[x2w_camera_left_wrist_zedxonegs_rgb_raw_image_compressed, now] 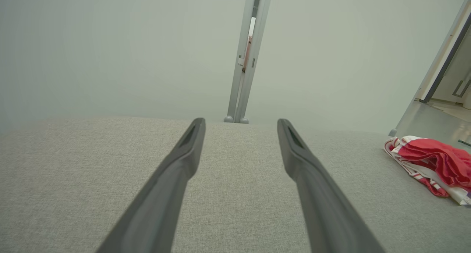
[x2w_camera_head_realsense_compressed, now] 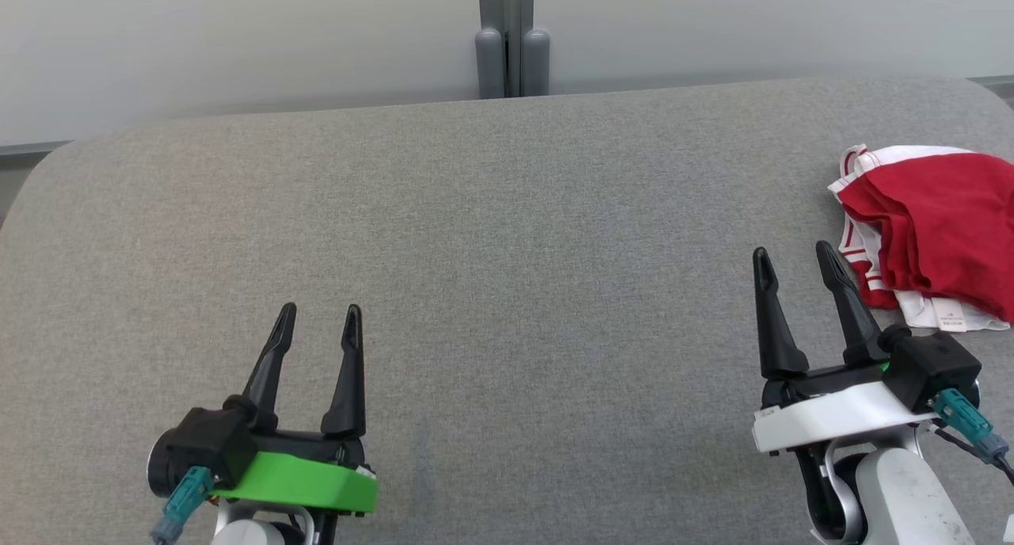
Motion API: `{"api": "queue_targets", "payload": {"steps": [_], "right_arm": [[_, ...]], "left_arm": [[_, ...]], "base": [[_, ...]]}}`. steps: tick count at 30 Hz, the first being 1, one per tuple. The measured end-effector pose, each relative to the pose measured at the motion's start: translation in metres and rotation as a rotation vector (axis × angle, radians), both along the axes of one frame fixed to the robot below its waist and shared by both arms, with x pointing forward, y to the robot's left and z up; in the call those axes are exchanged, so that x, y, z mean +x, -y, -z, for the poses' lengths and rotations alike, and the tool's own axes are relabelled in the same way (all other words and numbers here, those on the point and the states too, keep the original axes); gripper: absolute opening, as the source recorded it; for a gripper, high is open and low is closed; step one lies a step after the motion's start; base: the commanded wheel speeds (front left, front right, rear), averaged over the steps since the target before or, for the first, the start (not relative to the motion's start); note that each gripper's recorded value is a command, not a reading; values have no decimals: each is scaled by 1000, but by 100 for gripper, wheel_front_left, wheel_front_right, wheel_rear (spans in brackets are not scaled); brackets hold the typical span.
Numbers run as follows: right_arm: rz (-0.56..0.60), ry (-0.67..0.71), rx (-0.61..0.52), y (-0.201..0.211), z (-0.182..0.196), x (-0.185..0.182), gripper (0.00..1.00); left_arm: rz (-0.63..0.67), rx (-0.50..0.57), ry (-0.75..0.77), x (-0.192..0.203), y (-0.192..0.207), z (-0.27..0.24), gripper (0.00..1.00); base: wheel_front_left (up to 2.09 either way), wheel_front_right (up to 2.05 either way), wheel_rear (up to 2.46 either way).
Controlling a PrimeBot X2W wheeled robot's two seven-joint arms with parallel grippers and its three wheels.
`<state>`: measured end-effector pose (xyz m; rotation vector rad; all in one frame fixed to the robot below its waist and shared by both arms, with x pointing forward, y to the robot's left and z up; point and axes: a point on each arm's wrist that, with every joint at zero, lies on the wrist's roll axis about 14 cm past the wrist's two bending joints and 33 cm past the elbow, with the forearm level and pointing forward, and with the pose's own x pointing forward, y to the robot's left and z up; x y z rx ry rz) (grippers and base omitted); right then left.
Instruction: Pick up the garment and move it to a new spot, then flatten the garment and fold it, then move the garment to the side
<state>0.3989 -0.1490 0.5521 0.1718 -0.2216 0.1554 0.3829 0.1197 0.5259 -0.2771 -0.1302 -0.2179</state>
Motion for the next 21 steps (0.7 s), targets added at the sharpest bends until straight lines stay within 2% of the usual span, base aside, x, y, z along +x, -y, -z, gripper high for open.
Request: {"api": "queue_targets", "payload": {"steps": [21], "right_arm": [[17,-23,10,6,7,-2,100]], "left_arm": [[16,-22,-5,-1,3,1,100]], "base": [[0,0,0]]}}
